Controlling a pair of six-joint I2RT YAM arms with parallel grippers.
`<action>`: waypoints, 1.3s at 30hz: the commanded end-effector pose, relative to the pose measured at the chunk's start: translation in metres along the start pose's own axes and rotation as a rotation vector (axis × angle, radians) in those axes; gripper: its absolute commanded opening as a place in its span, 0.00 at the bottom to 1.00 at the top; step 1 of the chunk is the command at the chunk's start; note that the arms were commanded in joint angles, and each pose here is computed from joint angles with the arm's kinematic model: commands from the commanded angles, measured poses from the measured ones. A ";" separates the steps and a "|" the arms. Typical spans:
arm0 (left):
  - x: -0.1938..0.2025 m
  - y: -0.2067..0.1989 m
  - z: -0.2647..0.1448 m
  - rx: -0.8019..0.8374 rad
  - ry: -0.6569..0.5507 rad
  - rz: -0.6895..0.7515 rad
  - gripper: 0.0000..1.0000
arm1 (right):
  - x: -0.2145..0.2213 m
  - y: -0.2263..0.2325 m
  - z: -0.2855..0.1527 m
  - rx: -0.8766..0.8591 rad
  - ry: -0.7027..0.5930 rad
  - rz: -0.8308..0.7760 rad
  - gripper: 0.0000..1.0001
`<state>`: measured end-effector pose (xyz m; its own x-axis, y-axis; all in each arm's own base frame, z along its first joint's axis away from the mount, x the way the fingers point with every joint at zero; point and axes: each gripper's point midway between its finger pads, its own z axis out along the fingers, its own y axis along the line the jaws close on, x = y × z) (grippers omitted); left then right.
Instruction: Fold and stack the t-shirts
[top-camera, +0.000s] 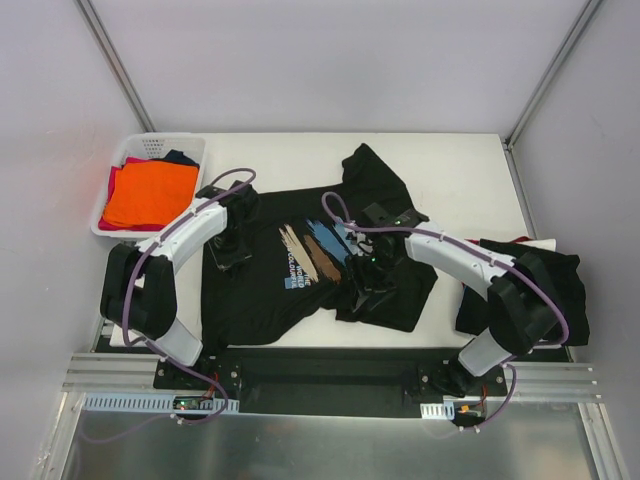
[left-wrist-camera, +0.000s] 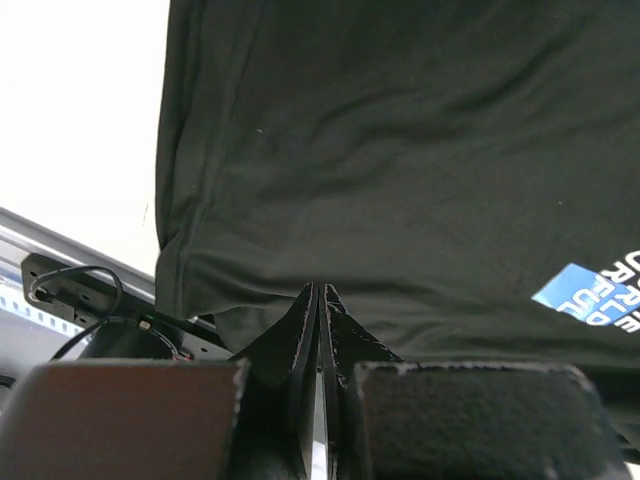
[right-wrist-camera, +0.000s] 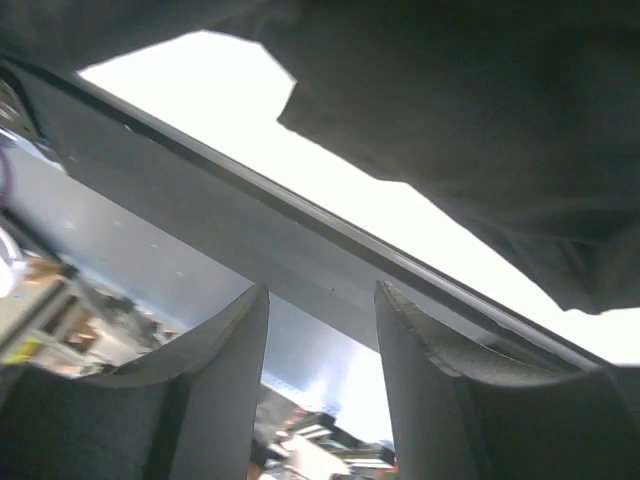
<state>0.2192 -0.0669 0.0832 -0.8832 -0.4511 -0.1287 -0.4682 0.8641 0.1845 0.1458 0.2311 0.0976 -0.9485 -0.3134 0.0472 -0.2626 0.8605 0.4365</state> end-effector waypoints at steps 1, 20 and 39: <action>0.005 -0.002 -0.003 0.007 0.041 0.057 0.00 | 0.005 0.009 0.009 0.068 -0.028 -0.041 0.50; 0.012 0.026 -0.011 -0.050 0.026 0.173 0.00 | -0.049 0.024 0.099 0.133 -0.254 -0.107 0.51; 0.000 0.022 -0.013 -0.072 0.014 0.198 0.00 | -0.033 0.025 0.074 0.169 -0.215 -0.086 0.01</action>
<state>0.2083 -0.0527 0.0969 -0.9542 -0.2897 -0.0750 -0.2992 0.9209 0.2497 0.1602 0.3042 0.0172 -0.9380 -0.3123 -0.1506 -0.3443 0.8899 0.2993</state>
